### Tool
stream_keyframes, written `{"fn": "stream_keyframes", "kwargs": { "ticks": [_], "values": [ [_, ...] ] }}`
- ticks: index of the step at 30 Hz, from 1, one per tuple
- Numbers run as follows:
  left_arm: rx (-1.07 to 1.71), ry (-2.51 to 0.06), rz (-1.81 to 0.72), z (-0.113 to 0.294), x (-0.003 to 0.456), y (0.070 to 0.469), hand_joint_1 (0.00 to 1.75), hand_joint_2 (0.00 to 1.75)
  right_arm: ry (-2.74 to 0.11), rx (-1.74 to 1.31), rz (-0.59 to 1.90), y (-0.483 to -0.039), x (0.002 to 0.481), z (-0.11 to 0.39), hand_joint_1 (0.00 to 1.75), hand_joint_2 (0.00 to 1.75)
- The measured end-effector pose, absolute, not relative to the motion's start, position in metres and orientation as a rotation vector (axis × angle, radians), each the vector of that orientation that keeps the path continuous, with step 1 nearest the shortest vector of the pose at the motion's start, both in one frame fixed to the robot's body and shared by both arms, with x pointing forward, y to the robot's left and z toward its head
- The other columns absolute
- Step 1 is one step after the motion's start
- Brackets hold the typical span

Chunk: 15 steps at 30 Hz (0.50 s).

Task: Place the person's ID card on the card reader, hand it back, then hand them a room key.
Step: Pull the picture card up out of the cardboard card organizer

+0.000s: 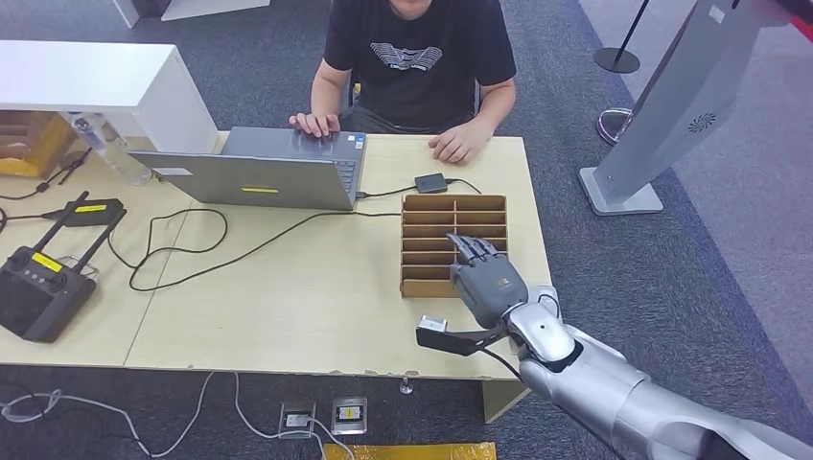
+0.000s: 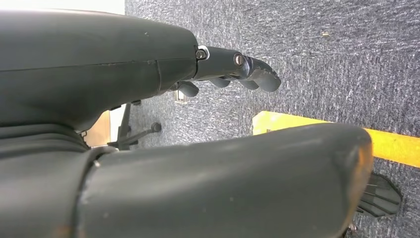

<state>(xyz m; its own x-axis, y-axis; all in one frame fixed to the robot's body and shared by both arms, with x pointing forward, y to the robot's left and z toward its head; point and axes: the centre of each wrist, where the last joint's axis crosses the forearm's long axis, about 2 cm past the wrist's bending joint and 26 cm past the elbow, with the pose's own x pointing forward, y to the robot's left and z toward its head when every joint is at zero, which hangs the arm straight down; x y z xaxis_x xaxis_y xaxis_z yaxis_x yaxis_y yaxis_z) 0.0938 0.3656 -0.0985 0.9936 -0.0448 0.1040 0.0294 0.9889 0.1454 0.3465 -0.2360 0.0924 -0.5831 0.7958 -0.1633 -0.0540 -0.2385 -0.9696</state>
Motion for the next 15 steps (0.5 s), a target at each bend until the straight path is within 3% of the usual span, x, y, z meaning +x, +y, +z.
{"fn": "stream_keyframes", "kwargs": {
  "ticks": [5,6,9,10,14,15],
  "values": [
    [0.145,-0.107,-0.042,-0.098,0.094,0.366,0.0,0.0,-1.414,-0.931,1.877,-0.228,0.339,0.088,1.75,1.75],
    [0.146,-0.107,-0.043,-0.098,0.094,0.366,0.0,0.0,-1.41,-0.936,1.877,-0.226,0.338,0.087,1.66,1.75],
    [0.146,-0.107,-0.049,-0.098,0.094,0.368,0.0,0.0,-1.391,-0.962,1.895,-0.222,0.332,0.084,0.35,1.75],
    [0.145,-0.107,-0.051,-0.098,0.094,0.368,0.0,0.0,-1.39,-0.974,1.903,-0.219,0.33,0.083,0.0,1.75],
    [0.145,-0.109,-0.053,-0.098,0.094,0.37,0.0,0.0,-1.425,-1.009,1.883,-0.211,0.324,0.085,0.0,1.75],
    [0.146,-0.109,-0.053,-0.098,0.094,0.37,0.0,0.0,-1.435,-1.013,1.867,-0.21,0.324,0.086,0.0,1.31]
  ]
}}
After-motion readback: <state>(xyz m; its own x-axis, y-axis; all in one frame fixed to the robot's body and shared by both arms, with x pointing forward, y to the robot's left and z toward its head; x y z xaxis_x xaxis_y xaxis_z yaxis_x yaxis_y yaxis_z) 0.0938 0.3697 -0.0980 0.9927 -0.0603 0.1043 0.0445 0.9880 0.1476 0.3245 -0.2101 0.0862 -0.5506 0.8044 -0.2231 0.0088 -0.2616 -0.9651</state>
